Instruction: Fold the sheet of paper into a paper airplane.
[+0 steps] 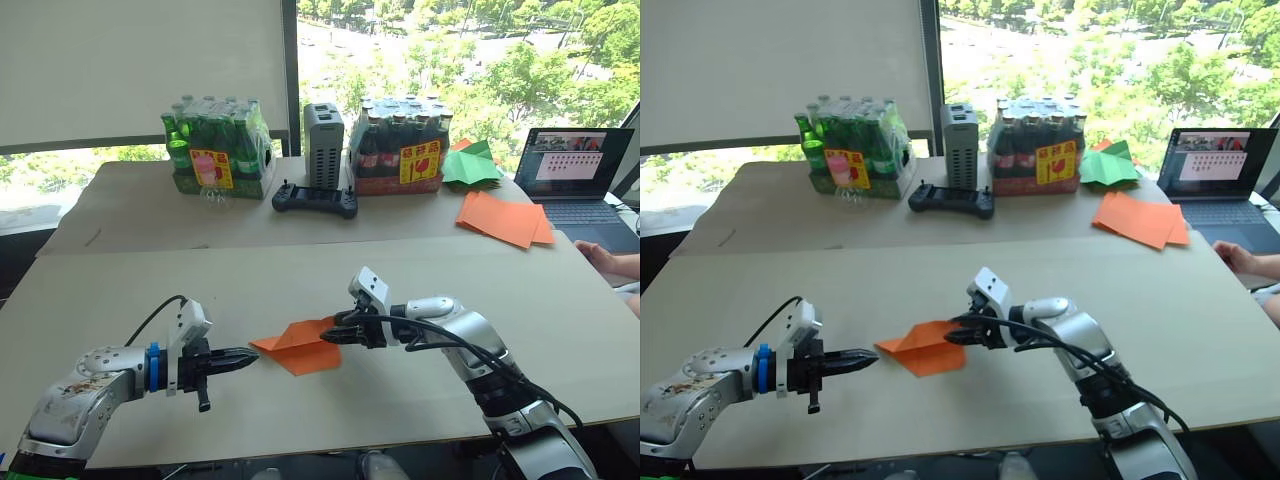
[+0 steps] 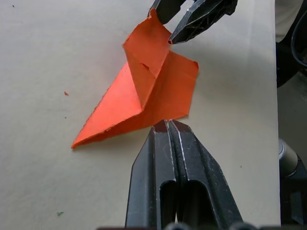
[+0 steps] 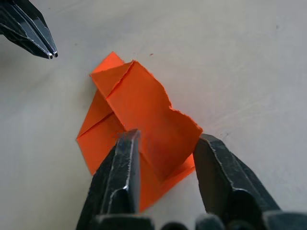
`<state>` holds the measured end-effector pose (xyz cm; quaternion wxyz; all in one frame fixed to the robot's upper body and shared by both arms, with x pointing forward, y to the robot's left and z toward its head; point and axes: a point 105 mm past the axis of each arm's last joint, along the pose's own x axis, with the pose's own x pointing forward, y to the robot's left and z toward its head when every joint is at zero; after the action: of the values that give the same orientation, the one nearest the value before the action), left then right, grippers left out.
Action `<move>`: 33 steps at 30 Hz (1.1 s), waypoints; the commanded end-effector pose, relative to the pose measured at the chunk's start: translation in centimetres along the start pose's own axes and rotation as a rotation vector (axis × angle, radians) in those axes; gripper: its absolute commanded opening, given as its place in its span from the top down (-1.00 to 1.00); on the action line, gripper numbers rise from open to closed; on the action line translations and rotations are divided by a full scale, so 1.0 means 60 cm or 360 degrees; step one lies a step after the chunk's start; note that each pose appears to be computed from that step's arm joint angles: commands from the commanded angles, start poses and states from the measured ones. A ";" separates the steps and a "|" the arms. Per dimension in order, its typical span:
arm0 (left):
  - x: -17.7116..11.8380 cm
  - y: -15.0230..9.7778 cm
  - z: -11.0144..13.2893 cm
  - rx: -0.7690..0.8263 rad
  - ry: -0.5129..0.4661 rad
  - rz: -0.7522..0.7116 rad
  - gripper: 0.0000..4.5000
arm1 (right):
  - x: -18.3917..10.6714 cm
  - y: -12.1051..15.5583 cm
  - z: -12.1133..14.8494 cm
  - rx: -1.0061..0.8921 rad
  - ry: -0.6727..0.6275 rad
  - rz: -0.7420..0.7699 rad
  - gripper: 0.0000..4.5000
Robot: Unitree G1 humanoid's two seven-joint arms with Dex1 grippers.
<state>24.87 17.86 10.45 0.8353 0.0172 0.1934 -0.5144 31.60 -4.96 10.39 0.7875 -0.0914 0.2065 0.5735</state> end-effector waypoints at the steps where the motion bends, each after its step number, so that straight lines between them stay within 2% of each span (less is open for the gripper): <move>1: -0.003 -0.005 0.017 0.0079 -0.0040 -0.0006 0.98 | -0.003 0.005 0.023 -0.0045 -0.0076 0.0025 0.82; 2: -0.003 -0.003 0.018 0.0079 -0.0042 -0.0001 0.98 | -0.002 0.007 0.021 -0.0049 -0.0071 0.0026 0.96; 3: -0.003 -0.002 0.019 0.0080 -0.0045 0.0001 0.98 | -0.001 0.008 0.021 -0.0057 -0.0068 0.0026 1.00; 6: 0.000 0.002 0.026 0.0086 -0.0055 0.0008 0.98 | -0.002 0.012 0.028 -0.0123 -0.0089 0.0013 1.00; 8: 0.002 0.008 0.033 0.0104 -0.0067 0.0025 0.98 | -0.009 0.007 0.051 -0.0287 -0.0167 -0.0072 1.00; 13: -0.002 0.035 0.071 0.0079 -0.0235 0.0114 0.98 | -0.048 -0.008 0.146 -0.0960 -0.0426 -0.0454 1.00; 15: -0.003 0.041 0.089 0.0064 -0.0310 0.0131 0.98 | -0.060 0.004 0.174 -0.1243 -0.0503 -0.0553 1.00; 18: -0.003 0.047 0.101 0.0054 -0.0345 0.0148 0.98 | -0.063 0.033 0.191 -0.1681 -0.0541 -0.0658 1.00; 21: -0.002 0.048 0.104 0.0043 -0.0344 0.0149 0.98 | -0.050 0.055 0.183 -0.2064 -0.0514 -0.0724 1.00; 24: 0.004 0.043 0.104 0.0034 -0.0331 0.0124 0.98 | -0.025 0.066 0.129 -0.2559 -0.0336 -0.0704 1.00; 28: 0.005 0.040 0.110 0.0037 -0.0334 0.0112 0.98 | -0.009 0.072 0.068 -0.2706 -0.0287 -0.0571 1.00; 31: 0.003 0.042 0.115 0.0030 -0.0345 0.0117 0.98 | 0.000 0.076 0.040 -0.2737 -0.0331 -0.0494 1.00; 33: 0.004 0.044 0.116 0.0041 -0.0331 0.0120 0.98 | 0.011 0.071 0.003 -0.2730 -0.0244 -0.0345 1.00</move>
<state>29.40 17.50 15.41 0.8711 -0.0276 0.1128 -0.4771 28.21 -2.95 11.25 0.5266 -0.6342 -0.3524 0.4430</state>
